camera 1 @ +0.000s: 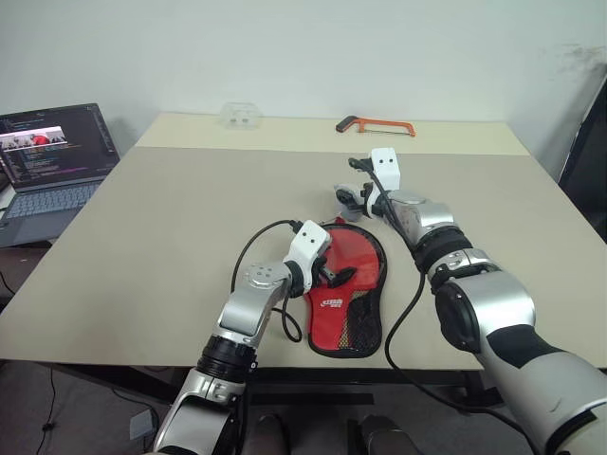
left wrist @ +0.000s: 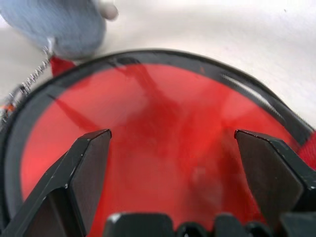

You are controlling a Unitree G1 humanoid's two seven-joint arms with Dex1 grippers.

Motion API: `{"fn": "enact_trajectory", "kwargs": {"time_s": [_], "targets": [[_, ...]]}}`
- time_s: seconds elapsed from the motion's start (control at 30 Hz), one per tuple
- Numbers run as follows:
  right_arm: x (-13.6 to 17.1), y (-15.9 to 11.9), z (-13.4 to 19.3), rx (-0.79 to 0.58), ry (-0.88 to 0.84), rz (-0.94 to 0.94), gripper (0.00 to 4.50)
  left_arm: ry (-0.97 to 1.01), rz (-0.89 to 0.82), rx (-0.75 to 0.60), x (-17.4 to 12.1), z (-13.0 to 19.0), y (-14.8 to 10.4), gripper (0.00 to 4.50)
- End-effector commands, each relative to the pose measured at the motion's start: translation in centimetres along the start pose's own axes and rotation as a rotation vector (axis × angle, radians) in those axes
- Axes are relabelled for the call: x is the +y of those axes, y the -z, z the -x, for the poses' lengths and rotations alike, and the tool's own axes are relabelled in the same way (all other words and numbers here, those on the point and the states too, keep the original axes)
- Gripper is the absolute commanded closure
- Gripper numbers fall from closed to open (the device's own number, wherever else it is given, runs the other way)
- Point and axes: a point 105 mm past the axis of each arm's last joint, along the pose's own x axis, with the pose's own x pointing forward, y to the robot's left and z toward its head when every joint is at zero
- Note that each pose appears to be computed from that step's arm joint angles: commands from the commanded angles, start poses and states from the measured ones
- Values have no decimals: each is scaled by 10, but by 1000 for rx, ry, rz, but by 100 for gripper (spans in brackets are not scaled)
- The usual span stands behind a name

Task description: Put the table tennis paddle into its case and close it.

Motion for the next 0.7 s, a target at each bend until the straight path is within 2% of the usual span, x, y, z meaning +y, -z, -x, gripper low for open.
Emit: {"fn": "enact_trajectory", "kwargs": {"time_s": [0.03, 0.2, 0.37, 0.47, 0.7], "targets": [[4, -10, -1, -40, 14, -6, 0, 2, -9, -46, -4, -2, -16, 15], [16, 3, -6, -13, -4, -6, 0, 8, 2, -53, -10, -2, -18, 15], [17, 4, -8, -30, 43, 16, 0, 2, 8, -59, -12, 0, -21, 15], [18, 5, -8, -32, 67, 48, 57, -8, 13, -61, -11, 1, -22, 11], [14, 14, -9, -6, 129, 62, 301, -23, 18, -60, -8, 4, -23, 11]]}}
